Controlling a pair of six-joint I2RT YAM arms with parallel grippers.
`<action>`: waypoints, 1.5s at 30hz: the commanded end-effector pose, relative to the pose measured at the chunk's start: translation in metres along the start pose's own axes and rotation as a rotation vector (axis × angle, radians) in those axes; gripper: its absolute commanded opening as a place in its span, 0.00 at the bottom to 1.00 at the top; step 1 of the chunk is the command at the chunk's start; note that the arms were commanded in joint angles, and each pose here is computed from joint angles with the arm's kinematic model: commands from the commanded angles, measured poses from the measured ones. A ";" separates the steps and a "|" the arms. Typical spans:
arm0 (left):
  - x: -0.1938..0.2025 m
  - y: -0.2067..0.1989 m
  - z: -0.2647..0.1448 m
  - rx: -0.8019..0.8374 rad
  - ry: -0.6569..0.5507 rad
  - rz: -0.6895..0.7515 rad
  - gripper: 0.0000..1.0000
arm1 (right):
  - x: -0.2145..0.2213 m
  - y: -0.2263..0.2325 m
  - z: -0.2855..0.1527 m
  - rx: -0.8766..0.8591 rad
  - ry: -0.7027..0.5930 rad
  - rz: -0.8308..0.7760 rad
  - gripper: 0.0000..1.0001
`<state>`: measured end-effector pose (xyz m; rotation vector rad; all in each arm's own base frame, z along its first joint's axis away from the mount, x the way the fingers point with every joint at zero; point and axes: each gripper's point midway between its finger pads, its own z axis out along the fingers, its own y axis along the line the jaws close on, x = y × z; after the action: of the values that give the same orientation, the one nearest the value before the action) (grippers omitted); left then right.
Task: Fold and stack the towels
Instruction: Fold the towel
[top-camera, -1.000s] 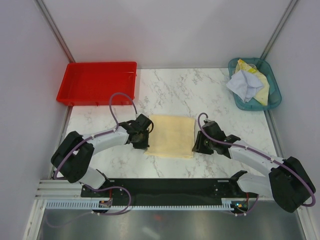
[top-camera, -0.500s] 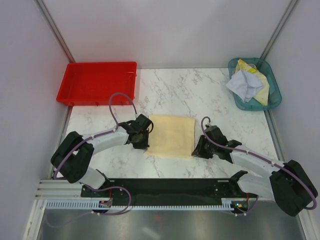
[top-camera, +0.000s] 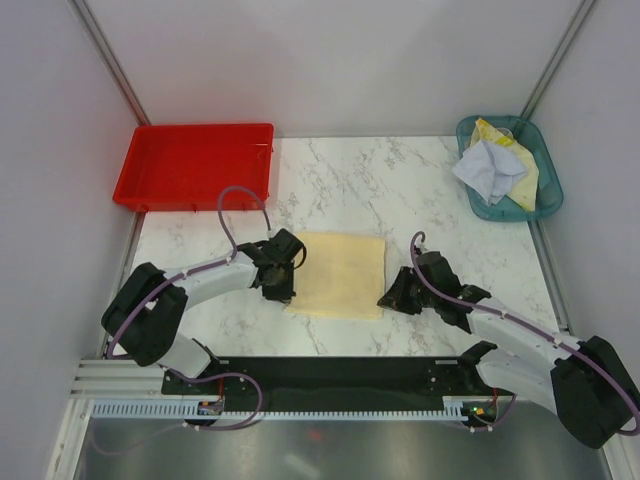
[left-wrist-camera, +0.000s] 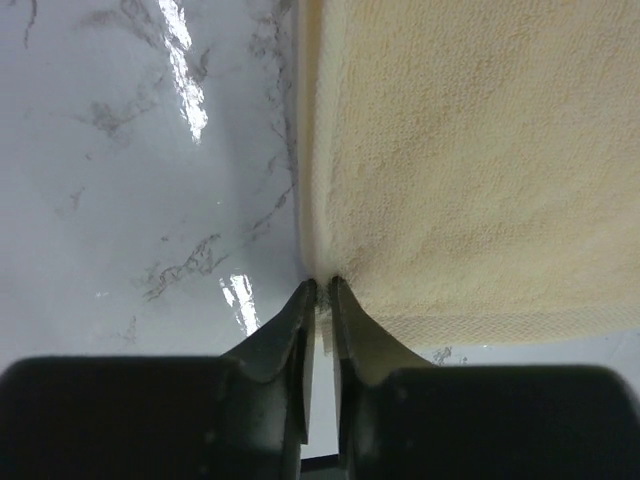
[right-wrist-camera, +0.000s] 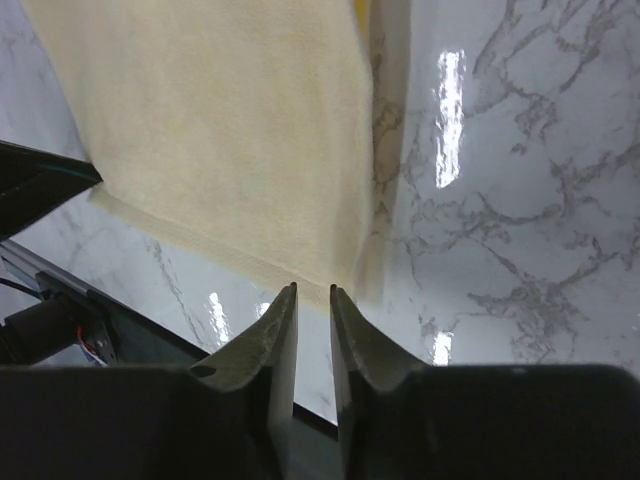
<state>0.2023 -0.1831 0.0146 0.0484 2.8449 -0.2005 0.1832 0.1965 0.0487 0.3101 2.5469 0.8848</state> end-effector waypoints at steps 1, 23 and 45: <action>0.007 0.013 0.001 -0.073 0.024 -0.044 0.27 | 0.003 -0.006 0.000 0.008 -0.004 -0.003 0.30; -0.178 -0.028 0.023 0.009 -0.159 -0.026 0.45 | -0.140 0.025 0.068 -0.053 -0.030 -0.178 0.24; -0.230 -0.017 0.012 0.260 -0.196 0.283 0.60 | -0.186 0.018 0.073 -0.013 0.040 -0.452 0.50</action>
<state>0.4130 -0.1987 0.0713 0.2639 2.6228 -0.3892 0.3796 0.1871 0.0777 -0.1573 2.4703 0.7331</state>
